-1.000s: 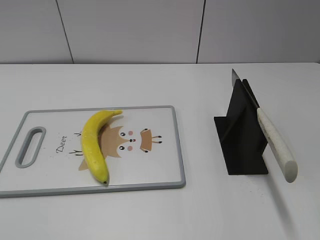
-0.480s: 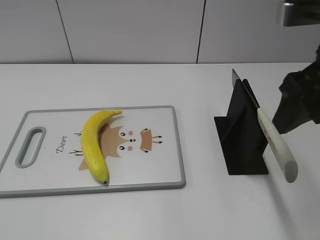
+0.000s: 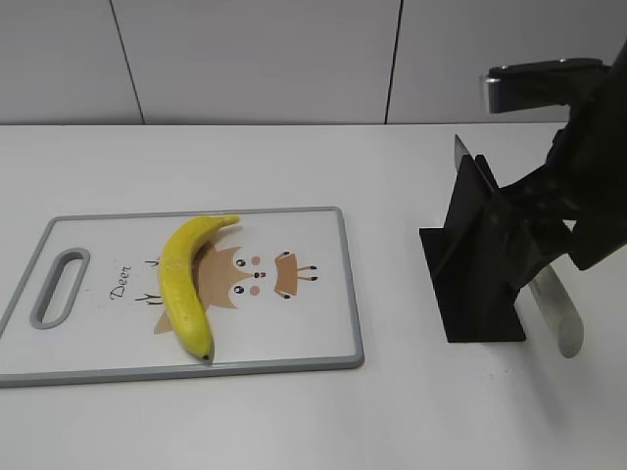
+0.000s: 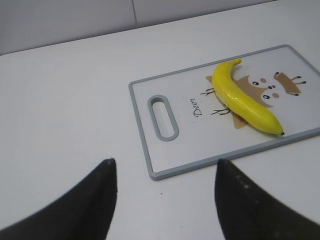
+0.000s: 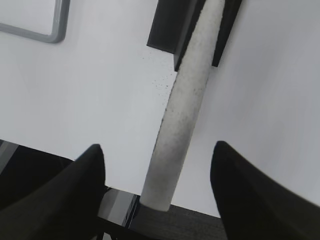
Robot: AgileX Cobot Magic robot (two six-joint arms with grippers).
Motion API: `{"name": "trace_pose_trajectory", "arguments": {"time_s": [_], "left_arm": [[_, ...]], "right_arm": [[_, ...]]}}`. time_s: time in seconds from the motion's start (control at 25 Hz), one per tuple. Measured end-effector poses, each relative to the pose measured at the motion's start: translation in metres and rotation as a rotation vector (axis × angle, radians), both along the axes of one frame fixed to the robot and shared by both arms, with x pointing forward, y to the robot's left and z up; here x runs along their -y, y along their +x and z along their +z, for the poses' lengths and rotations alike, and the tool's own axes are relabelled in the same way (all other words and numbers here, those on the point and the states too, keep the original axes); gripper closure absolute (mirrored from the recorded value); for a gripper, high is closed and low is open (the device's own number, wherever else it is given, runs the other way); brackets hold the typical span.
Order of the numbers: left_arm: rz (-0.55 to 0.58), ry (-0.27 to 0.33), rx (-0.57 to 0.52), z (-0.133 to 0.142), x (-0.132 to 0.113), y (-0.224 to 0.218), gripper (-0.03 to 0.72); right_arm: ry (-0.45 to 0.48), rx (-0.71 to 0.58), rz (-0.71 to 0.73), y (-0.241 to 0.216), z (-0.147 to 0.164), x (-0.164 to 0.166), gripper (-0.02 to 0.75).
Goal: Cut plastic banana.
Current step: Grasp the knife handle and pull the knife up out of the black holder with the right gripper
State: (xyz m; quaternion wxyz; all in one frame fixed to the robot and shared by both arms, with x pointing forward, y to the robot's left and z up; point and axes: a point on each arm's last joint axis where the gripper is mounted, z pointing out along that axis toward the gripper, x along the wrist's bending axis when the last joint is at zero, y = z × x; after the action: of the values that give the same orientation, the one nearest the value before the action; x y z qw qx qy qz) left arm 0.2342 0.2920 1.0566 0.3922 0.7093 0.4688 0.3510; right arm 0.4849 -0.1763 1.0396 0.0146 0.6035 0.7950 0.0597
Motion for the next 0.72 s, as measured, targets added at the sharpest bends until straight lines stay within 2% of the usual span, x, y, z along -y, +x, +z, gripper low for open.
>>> {"name": "trace_pose_trajectory", "arguments": {"time_s": [0.24, 0.56, 0.72], "left_arm": [[0.0, -0.001, 0.0, 0.0, 0.0, 0.0, 0.099], [0.0, -0.001, 0.0, 0.0, 0.0, 0.0, 0.099], [0.0, -0.001, 0.0, 0.0, 0.0, 0.0, 0.099]], "right_arm": [[-0.08, -0.088, -0.046, 0.015, -0.034, -0.004, 0.218], [-0.115, -0.158, -0.096, 0.025, -0.062, -0.008, 0.223], [-0.116, -0.16, -0.121, 0.025, -0.063, -0.008, 0.296]]}}
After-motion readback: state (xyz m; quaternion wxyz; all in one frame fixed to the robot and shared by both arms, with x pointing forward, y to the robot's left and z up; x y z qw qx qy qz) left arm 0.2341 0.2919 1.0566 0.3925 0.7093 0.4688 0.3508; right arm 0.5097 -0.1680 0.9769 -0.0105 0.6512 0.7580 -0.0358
